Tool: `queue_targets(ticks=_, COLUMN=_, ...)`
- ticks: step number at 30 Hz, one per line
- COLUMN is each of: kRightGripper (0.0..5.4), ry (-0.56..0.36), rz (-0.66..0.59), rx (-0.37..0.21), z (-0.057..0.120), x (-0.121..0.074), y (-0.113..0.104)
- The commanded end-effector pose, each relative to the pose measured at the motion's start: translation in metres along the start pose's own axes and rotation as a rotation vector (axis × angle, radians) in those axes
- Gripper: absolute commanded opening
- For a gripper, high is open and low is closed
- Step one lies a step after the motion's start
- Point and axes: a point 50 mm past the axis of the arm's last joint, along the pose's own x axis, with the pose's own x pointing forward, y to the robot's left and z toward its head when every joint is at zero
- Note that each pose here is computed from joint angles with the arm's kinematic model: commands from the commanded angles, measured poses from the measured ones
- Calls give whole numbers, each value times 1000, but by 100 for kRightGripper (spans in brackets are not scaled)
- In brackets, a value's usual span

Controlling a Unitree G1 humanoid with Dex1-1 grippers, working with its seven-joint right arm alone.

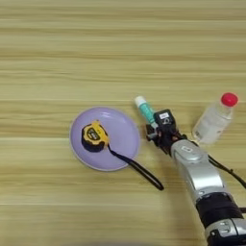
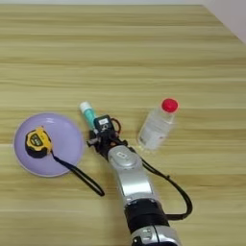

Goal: Move the objects on the table

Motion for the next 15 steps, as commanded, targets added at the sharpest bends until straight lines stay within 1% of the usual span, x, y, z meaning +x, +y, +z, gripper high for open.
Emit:
queue_targets(ticks=1, kRightGripper=167, ry=-90, rz=-59, rx=-42, z=29, x=3, y=-17)
queue_targets(ticks=8, kRightGripper=167, ry=-42, rz=-53, rx=-69, z=21, x=4, y=-16)
queue_targets(ticks=15, kRightGripper=167, ry=-10, rz=-34, rx=-77, z=16, x=7, y=-14)
